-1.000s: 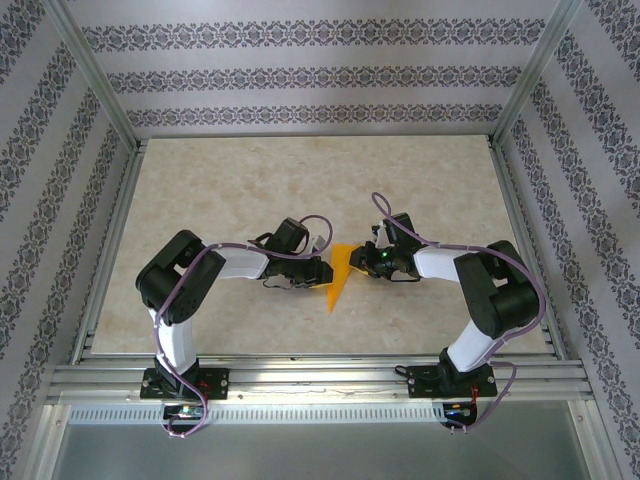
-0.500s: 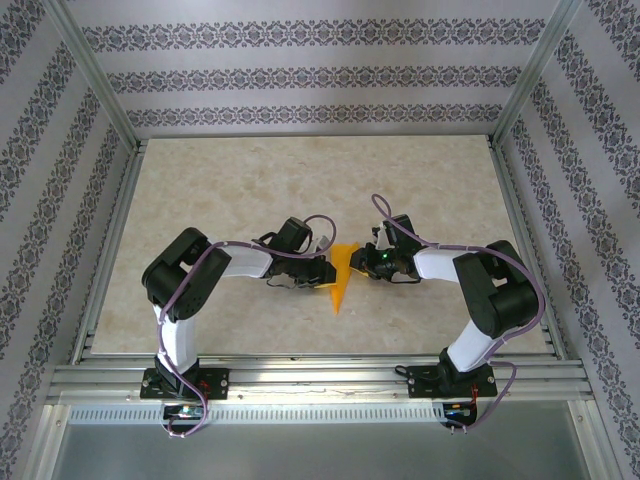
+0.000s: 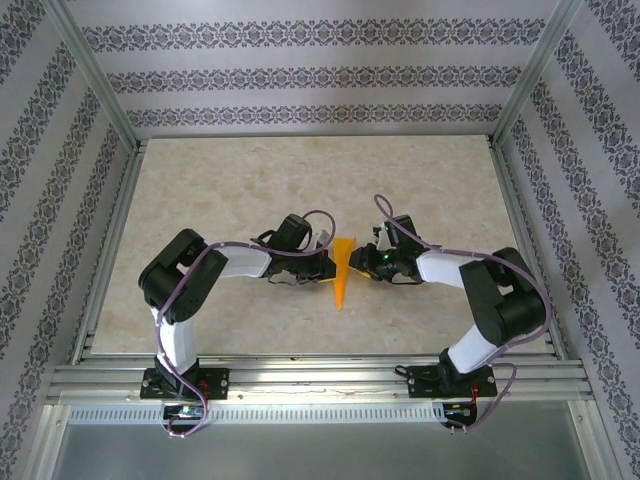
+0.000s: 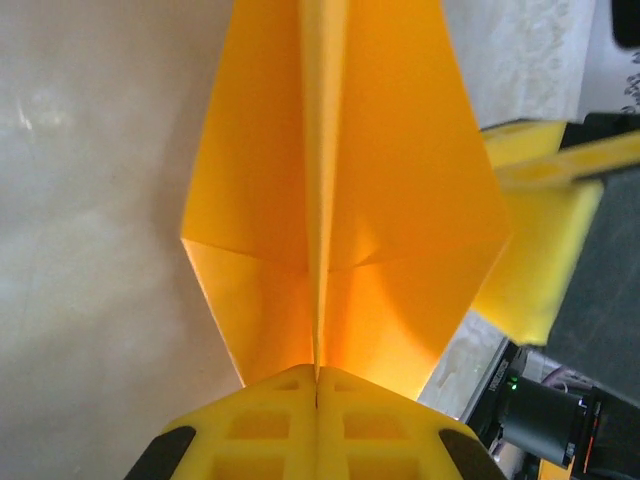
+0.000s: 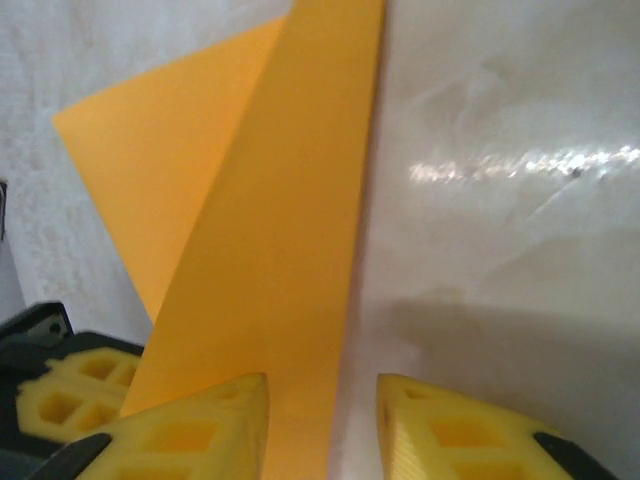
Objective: Fold a paper plane with a square sheet of paper (pick it up from the middle)
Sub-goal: Turn over the paper at the center of the table.
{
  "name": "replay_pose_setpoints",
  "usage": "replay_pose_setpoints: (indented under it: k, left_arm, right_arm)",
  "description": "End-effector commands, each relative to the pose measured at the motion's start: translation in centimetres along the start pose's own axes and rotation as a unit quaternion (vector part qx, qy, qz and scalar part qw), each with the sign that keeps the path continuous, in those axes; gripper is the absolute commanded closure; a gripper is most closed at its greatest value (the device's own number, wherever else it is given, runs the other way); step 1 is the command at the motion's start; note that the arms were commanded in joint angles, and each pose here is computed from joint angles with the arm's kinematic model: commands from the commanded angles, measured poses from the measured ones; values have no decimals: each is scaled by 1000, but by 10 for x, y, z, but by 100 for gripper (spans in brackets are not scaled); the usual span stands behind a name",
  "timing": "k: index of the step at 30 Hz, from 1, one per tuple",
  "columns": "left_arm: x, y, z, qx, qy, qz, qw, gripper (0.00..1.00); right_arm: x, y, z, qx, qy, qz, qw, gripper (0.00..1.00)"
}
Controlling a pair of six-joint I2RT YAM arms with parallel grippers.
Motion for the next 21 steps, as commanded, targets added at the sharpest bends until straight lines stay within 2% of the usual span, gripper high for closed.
replay_pose_setpoints:
  k: [1,8,16,21]
  left_arm:
    - [-14,17,5,-24,-30,40,998,100]
    - [-11,40,5,-26,-39,153,987,100]
    - [-10,45,5,-9,-43,187,981,100]
    - [-11,44,6,-4,-44,187,981,100]
  right_arm:
    - [11,15,-3,-15,9,19,1000,62]
    - [39,21,-10,-3,29,64,998,53]
    - [65,2,-22,36,68,82,994,49]
    - [63,-15,-21,38,54,58,996,49]
Point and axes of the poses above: each hand's point on the last joint's axis, 136 mm out from that joint toward the fingers, its own y axis back along the fingers, its own x axis along the line the jaws close on, z = x × y, the point moved 8 cm from there along y, back along the fingers, and after that the axes turned 14 degrees about -y, right-handed, at the moved point
